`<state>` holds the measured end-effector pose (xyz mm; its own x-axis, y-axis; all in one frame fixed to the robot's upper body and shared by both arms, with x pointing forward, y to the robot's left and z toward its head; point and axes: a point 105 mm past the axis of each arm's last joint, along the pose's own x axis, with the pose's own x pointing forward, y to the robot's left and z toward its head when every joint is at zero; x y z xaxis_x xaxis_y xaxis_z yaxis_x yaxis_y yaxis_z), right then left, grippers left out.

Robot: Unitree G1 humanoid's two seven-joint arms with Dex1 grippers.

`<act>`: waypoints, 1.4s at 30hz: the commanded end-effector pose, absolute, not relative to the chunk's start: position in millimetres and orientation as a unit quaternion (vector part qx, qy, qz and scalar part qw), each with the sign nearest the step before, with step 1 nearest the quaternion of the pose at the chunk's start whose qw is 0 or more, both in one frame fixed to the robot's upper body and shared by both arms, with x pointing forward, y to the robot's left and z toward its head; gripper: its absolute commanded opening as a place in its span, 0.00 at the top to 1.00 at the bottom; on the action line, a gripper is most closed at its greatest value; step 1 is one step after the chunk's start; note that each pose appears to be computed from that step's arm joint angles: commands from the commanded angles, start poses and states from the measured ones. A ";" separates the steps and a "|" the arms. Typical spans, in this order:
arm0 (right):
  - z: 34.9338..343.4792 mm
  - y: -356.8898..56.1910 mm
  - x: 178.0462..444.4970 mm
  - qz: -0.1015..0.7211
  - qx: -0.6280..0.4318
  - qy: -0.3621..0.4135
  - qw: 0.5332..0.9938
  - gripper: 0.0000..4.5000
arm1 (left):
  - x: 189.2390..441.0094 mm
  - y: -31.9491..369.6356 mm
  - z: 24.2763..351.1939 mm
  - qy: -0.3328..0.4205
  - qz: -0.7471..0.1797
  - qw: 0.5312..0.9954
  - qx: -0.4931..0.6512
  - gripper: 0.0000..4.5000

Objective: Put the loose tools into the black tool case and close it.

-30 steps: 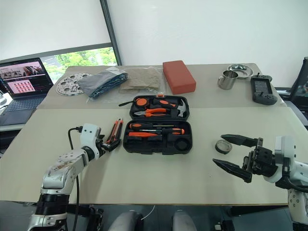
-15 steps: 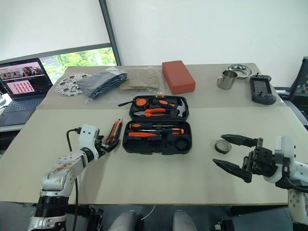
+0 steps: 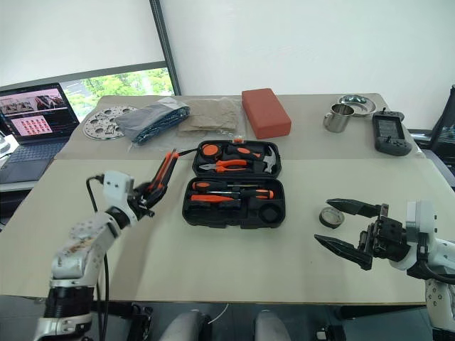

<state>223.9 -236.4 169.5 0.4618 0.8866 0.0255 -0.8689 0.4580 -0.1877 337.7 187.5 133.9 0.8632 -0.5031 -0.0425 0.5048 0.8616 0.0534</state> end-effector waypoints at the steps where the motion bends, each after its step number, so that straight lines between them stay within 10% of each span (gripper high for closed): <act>1: 179.5 -238.0 223.5 0.520 -0.080 -0.074 0.847 0.00 | 313.0 154.6 164.7 -0.040 -0.455 0.885 0.089 0.60; 16: 178.1 -241.8 220.3 0.511 -0.086 -0.079 0.852 0.00 | 333.8 117.0 134.2 0.057 -0.686 0.634 0.352 0.60; 42: 173.3 -248.6 213.1 0.498 -0.091 -0.073 0.859 0.00 | 349.0 88.8 119.3 0.080 -0.698 0.606 0.373 0.60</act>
<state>214.9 -246.3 161.5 0.4932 0.8699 0.0109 -0.8567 0.4878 -0.1674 352.5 95.9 116.9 0.0337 -0.7845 -0.6192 0.9162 -0.2232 0.3327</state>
